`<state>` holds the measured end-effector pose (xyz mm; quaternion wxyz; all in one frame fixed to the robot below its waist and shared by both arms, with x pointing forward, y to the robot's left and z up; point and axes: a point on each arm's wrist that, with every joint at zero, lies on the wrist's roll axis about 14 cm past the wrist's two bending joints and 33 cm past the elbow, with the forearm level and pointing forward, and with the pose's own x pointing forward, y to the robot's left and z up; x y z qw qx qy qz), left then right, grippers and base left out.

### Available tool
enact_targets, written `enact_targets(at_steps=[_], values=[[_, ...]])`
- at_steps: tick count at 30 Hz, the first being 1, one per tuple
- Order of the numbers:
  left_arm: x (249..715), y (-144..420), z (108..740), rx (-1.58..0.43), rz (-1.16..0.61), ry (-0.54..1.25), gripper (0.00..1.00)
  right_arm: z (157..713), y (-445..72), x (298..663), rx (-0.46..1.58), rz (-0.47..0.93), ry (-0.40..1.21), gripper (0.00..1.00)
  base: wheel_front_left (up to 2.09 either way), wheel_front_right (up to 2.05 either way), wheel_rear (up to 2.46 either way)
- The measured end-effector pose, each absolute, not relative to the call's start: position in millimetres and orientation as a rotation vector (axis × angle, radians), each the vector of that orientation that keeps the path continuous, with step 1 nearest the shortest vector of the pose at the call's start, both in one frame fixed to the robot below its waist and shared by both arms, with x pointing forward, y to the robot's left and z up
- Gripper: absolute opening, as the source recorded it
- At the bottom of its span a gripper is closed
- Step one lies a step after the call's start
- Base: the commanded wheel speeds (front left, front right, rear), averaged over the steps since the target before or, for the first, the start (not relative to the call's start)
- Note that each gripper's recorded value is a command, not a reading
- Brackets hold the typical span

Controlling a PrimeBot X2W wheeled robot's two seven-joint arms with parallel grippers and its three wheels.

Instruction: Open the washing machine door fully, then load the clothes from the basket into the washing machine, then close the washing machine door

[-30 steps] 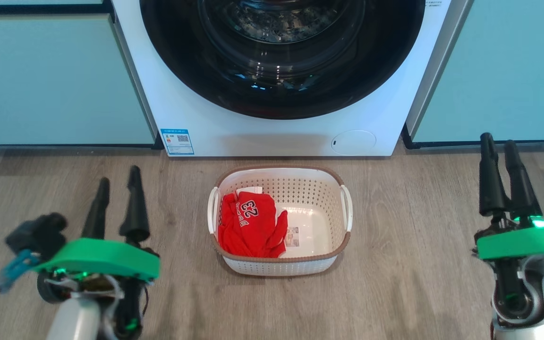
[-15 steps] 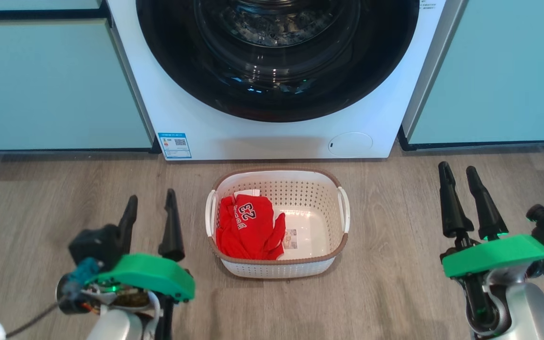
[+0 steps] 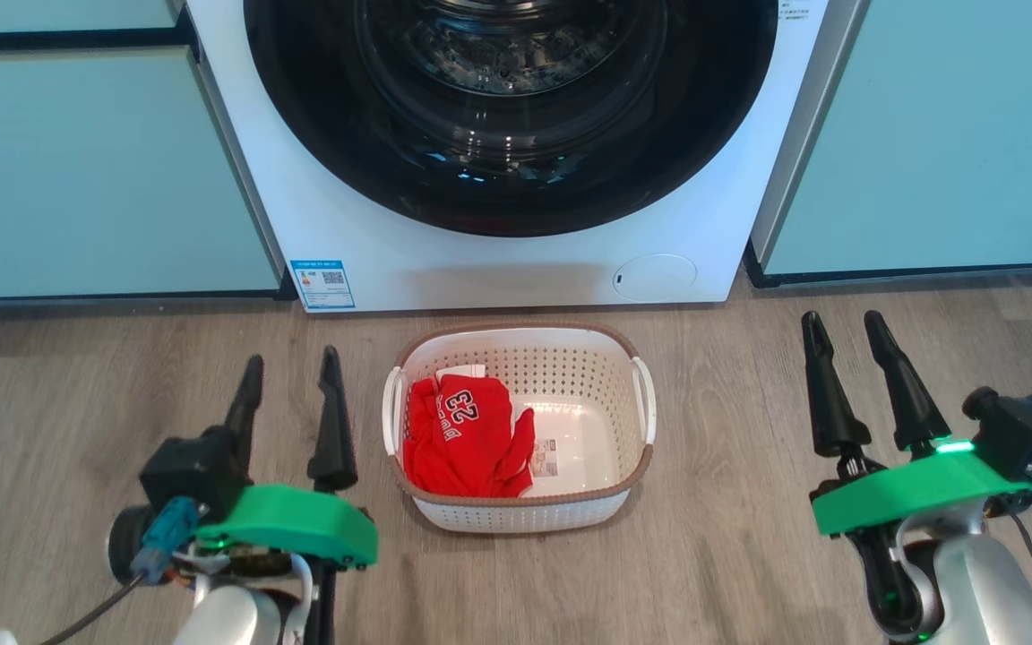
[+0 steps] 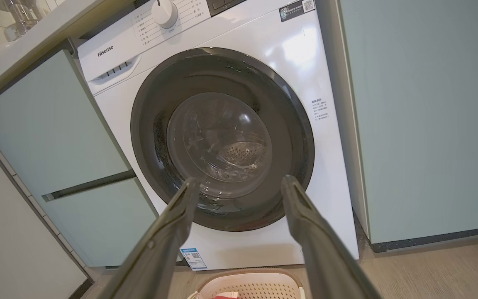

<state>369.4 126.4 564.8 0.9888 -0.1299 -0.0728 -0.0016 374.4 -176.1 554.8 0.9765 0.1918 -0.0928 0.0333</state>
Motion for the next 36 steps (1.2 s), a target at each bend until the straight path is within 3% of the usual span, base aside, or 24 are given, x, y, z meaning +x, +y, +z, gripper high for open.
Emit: enact_targets(at_steps=[12,28,36], values=[[370.8,133.6,595.1,-0.248,-0.016,-0.293,1.0,560.3,-182.0,374.3,0.322,0.051,-0.224,1.0,0.0,0.0,0.0],[366.3,137.5,525.2,-0.103,-0.032,-0.122,1.0,530.5,-186.4,374.0,0.232,0.026,-0.151,1.0,0.0,0.0,0.0],[363.2,135.4,498.2,-0.123,-0.033,-0.035,1.0,507.5,-188.0,371.4,0.24,0.012,-0.08,1.0,0.0,0.0,0.0]])
